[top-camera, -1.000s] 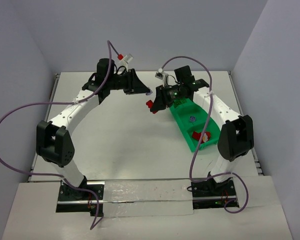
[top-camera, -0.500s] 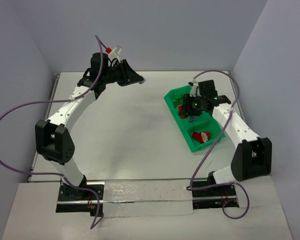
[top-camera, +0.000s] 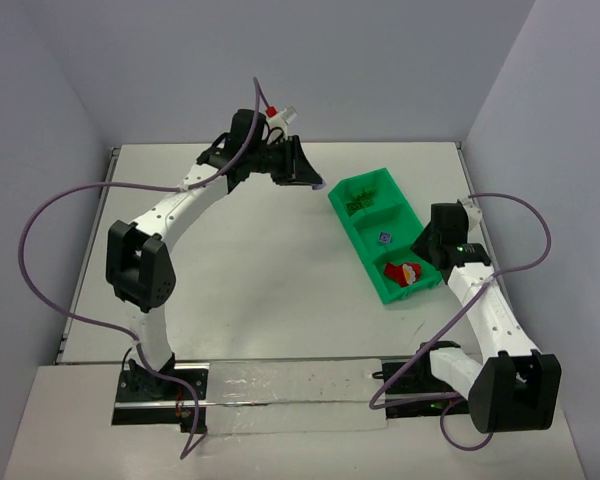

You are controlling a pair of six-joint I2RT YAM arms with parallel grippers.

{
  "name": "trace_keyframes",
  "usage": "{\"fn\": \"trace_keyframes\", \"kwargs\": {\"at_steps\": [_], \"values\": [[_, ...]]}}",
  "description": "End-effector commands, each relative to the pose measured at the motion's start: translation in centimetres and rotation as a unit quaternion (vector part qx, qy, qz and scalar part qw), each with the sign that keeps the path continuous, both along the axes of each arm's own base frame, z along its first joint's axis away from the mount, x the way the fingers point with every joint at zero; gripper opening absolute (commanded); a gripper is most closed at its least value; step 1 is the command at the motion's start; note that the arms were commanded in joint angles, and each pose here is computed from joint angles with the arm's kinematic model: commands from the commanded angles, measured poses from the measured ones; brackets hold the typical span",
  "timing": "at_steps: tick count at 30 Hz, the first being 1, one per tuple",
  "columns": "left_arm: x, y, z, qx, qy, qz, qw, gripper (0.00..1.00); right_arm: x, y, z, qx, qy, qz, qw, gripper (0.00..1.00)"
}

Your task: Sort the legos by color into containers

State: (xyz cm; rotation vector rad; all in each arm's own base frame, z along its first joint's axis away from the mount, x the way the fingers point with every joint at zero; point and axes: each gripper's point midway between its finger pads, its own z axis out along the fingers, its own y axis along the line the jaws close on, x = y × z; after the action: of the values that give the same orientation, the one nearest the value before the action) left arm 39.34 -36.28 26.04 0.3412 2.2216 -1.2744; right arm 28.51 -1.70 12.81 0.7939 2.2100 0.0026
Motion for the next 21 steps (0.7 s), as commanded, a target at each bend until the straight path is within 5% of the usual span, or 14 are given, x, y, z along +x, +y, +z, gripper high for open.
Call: {"fn": "trace_keyframes", "kwargs": {"at_steps": [1,3,6,9,21], "values": [[-1.4,-1.9,1.5,-0.019,0.0,-0.045,0.999,0.0,-0.1,-0.8,-0.9,0.01,-0.005,-0.054,0.998,0.08],[-1.5,-2.5,0.6,-0.002,-0.002,-0.047,0.999,0.0,-0.3,-0.8,-1.3,0.013,-0.003,-0.057,0.998,0.17],[-2.0,-3.1,-0.3,0.018,-0.003,-0.052,0.998,0.0,-0.2,-0.7,-1.3,0.014,-0.006,-0.053,0.998,0.55],[-2.2,-4.0,-1.1,0.029,-0.002,-0.057,0.998,0.0,0.0,-0.6,-0.9,0.012,-0.007,-0.043,0.999,0.73],[-3.0,-11.7,-3.4,0.014,-0.01,-0.097,0.995,0.0,0.0,-1.3,4.3,-0.021,-0.047,-0.027,0.998,0.78]]}}
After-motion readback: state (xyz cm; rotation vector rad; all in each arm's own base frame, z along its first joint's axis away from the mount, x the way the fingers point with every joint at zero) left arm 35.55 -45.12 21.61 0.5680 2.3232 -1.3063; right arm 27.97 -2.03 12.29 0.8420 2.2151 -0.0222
